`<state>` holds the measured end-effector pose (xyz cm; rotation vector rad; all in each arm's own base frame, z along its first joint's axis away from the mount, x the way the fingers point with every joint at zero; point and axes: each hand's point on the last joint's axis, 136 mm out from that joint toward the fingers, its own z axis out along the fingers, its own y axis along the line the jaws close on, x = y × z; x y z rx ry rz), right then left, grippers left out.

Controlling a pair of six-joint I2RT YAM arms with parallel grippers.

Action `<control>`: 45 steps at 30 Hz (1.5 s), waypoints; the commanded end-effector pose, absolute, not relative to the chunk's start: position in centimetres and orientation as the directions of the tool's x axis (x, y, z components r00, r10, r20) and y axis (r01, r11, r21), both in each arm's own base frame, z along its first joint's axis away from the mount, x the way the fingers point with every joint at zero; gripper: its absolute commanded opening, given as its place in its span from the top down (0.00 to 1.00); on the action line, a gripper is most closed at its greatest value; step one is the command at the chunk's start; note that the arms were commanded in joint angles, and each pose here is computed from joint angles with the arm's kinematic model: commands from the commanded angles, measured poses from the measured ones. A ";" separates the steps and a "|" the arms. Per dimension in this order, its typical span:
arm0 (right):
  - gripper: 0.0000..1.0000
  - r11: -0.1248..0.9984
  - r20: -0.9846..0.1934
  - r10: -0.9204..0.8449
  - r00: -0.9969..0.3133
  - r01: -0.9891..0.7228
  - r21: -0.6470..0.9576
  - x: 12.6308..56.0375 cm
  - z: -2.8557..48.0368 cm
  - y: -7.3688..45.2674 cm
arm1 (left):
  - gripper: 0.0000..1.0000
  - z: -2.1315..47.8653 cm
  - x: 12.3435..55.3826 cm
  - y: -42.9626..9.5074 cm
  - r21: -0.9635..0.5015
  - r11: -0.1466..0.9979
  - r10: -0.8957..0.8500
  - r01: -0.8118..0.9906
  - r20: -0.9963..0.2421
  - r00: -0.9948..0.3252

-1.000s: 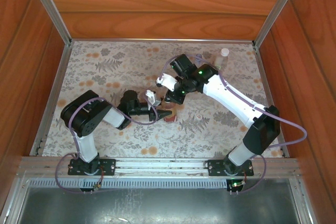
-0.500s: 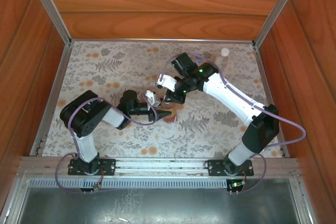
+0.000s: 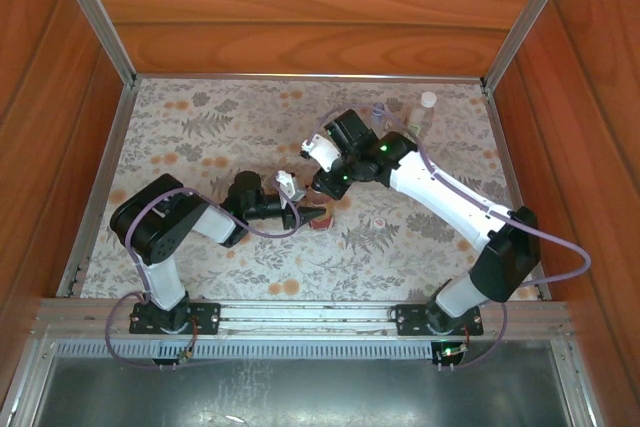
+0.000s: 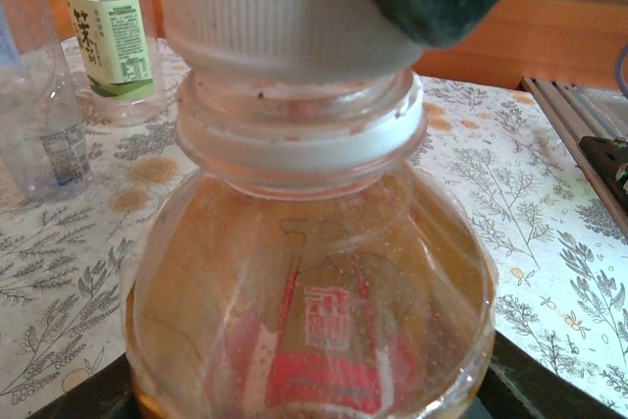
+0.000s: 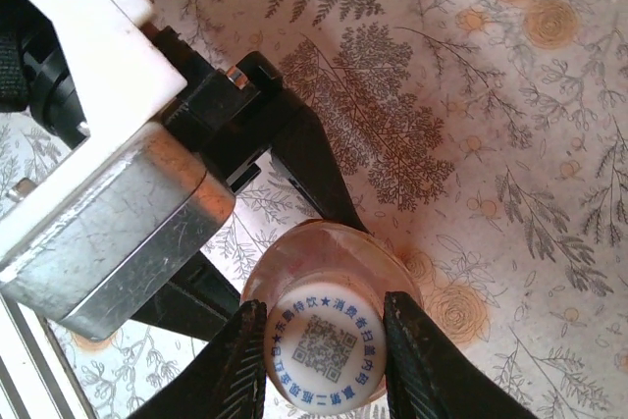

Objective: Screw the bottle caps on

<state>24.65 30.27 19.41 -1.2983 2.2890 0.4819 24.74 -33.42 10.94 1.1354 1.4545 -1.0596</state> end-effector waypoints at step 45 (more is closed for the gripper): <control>0.78 0.711 -0.508 -0.356 -0.784 -0.580 0.397 26.2 19.7 29.3 | 0.44 9.0 25.0 -32.6 -0.063 0.232 0.192 0.971 -0.975 -0.109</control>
